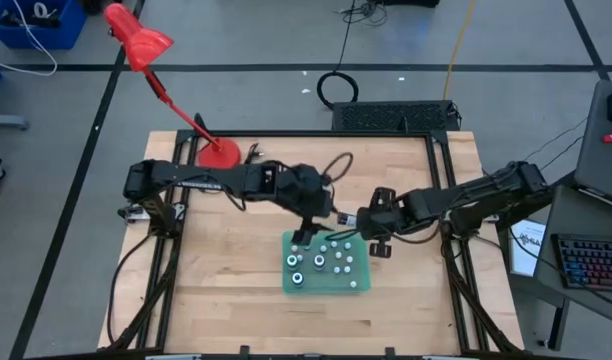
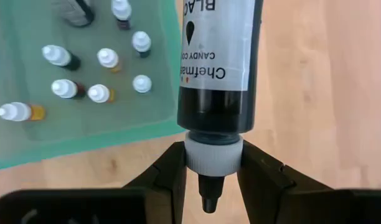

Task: Pick & Place food coloring
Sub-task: Put the large black food coloring bottle into the green bin

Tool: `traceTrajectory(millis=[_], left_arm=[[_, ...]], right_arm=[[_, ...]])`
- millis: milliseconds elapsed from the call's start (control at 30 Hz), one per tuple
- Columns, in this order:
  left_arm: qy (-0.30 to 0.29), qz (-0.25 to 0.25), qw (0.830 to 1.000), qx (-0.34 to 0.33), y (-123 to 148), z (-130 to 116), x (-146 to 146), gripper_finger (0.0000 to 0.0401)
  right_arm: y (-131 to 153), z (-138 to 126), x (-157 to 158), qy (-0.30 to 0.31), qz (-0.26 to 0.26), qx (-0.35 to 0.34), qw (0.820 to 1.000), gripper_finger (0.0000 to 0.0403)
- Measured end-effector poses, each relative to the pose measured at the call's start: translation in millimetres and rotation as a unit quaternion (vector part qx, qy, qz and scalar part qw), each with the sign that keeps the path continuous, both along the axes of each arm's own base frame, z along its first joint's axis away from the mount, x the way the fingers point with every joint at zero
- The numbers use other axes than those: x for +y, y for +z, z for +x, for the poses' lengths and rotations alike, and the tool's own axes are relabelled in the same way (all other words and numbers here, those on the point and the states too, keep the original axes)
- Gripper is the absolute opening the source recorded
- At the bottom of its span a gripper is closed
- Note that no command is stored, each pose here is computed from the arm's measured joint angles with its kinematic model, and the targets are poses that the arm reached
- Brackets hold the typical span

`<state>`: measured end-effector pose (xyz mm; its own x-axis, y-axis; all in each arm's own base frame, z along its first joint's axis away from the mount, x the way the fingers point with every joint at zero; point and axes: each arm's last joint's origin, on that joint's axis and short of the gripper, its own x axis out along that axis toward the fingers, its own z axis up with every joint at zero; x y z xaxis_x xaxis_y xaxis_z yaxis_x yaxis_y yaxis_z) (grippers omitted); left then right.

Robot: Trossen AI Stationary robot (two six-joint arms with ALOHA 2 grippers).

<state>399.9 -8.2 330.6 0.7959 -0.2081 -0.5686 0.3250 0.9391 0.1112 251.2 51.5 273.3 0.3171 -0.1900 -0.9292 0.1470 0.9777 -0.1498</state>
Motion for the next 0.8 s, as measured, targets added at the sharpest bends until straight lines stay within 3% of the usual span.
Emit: traceTrajectory(millis=[300,800], left_arm=[[0.031,-0.007,0.999,0.030,-15.9,8.1,-4.1,0.0188],[0.049,-0.001,0.998,0.049,-33.3,18.1,-3.2,0.0186]], right_arm=[[8.2,0.5,12.5,0.013,-0.014,-0.055,0.998,0.0103],[21.5,-3.7,20.7,0.034,-0.024,-0.113,0.993,0.0103]])
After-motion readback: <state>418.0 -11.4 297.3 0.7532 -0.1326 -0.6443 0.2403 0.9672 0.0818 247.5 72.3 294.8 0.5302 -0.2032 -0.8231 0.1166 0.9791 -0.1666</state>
